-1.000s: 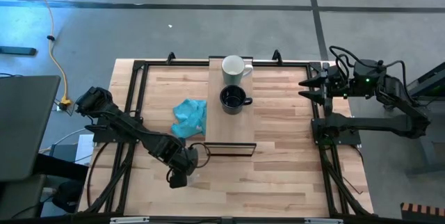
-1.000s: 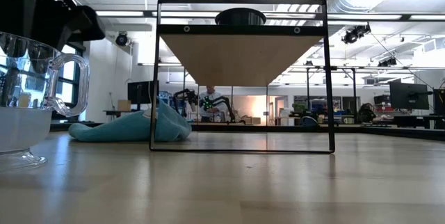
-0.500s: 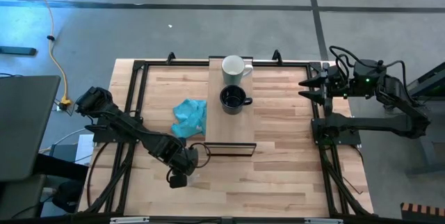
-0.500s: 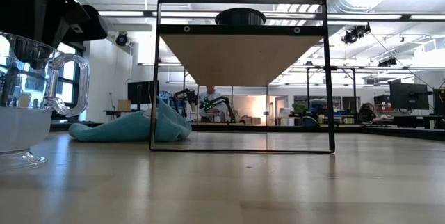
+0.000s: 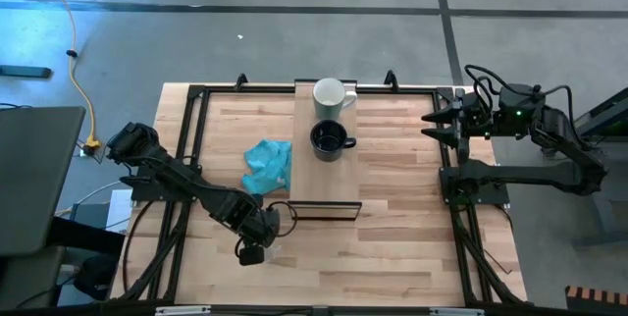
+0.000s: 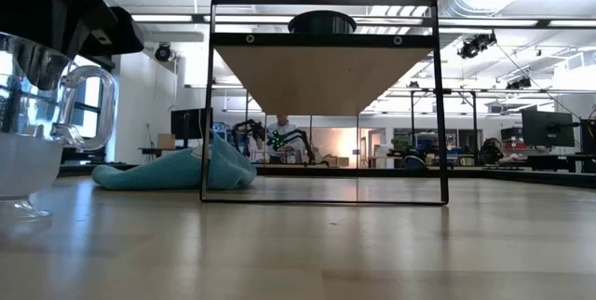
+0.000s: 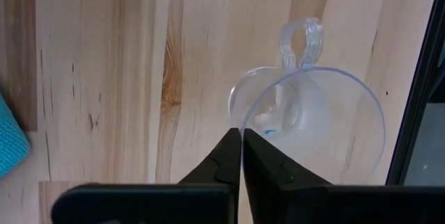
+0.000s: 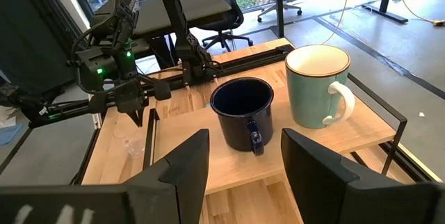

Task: Stack small to large cups/mugs on shelf
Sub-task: Put the transparent mug on the shelf

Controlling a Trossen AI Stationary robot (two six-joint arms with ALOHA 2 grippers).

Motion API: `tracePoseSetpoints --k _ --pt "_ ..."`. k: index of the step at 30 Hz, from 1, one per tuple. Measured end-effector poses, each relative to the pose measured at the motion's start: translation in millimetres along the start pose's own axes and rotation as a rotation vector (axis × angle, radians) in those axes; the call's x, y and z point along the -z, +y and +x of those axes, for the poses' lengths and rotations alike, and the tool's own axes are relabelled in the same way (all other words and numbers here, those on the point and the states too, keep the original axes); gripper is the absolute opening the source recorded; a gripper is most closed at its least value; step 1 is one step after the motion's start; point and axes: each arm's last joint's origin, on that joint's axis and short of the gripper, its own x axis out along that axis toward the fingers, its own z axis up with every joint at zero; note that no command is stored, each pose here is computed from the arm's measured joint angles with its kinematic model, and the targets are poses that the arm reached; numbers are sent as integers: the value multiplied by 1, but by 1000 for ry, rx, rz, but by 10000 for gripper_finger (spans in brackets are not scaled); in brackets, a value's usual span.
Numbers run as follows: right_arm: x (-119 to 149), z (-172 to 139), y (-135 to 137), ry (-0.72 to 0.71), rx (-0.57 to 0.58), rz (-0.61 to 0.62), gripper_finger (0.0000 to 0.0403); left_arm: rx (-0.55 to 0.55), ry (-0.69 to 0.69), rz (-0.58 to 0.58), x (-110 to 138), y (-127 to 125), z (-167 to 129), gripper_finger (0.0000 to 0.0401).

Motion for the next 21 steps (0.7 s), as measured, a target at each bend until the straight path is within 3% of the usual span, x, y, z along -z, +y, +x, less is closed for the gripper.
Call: tracePoseSetpoints --k 11,21 --pt "0 0 0 0 0 -1 171 41 47 -38 1 -2 -3 1" --pt "0 0 0 0 1 -1 171 8 6 -12 -14 -12 -43 0"
